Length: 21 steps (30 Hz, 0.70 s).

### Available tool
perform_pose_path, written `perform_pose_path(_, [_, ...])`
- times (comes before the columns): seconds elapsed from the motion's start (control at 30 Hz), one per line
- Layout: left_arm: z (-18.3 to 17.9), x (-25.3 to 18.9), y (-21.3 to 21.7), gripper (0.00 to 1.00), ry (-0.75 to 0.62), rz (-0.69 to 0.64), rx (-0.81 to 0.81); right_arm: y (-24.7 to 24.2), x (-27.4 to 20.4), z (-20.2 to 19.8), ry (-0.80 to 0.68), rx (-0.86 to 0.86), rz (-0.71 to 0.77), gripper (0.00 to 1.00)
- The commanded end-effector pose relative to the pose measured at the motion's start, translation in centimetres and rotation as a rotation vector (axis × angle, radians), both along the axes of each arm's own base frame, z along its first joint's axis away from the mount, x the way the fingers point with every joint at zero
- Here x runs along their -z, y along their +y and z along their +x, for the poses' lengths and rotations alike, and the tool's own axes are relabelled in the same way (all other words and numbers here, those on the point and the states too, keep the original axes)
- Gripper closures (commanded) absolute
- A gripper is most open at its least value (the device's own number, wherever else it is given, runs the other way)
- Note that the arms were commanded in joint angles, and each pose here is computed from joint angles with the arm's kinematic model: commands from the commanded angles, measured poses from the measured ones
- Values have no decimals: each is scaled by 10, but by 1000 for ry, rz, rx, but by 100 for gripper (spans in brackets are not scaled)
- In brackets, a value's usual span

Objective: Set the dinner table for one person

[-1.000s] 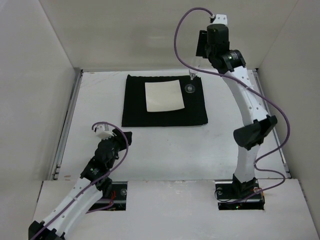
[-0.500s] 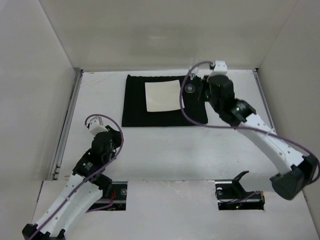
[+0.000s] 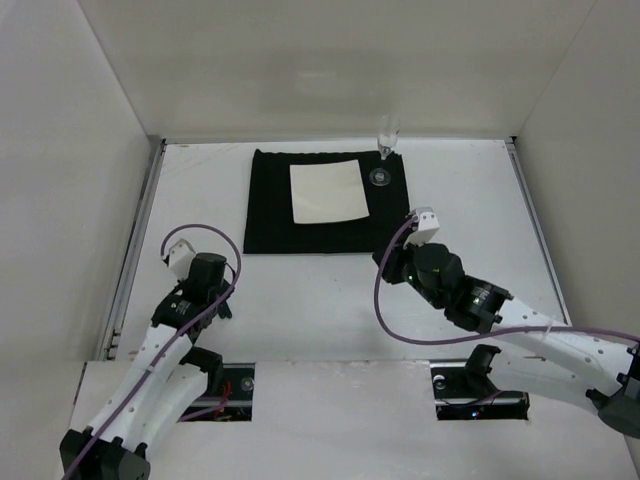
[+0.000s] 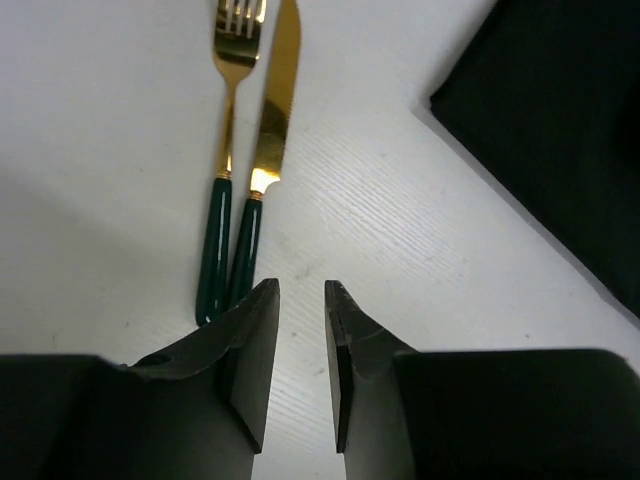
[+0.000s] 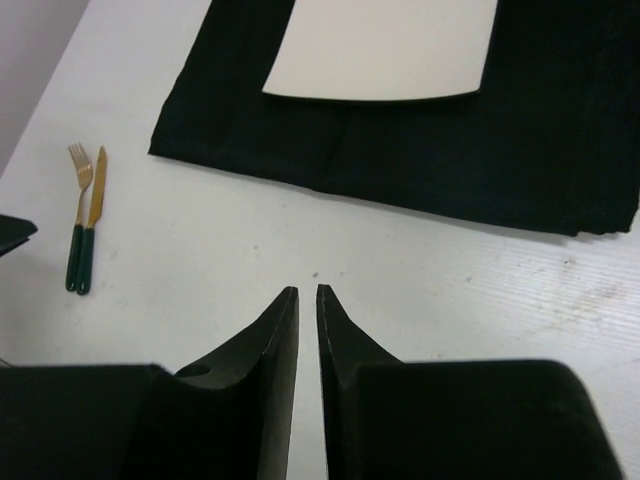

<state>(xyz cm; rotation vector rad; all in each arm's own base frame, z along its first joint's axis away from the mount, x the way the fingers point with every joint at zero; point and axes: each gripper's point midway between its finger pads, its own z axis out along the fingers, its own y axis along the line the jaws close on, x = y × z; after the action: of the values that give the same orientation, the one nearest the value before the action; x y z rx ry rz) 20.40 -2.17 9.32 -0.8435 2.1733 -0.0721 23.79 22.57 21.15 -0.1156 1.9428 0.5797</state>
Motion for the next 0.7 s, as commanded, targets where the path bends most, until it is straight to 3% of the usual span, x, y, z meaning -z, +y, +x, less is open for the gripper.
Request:
perform_pose_path(0.0, [2, 6, 7, 76, 22, 26, -16, 14, -24, -1, -70, -21, 130, 80])
perform_pose_path(0.13, [-3, 18, 13, 72, 70, 51, -44, 16, -14, -6, -76, -51, 152, 77])
perform_pose_path(0.67, [-6, 45, 20, 75, 171, 62, -96, 23, -3, -11, -93, -100, 205, 71])
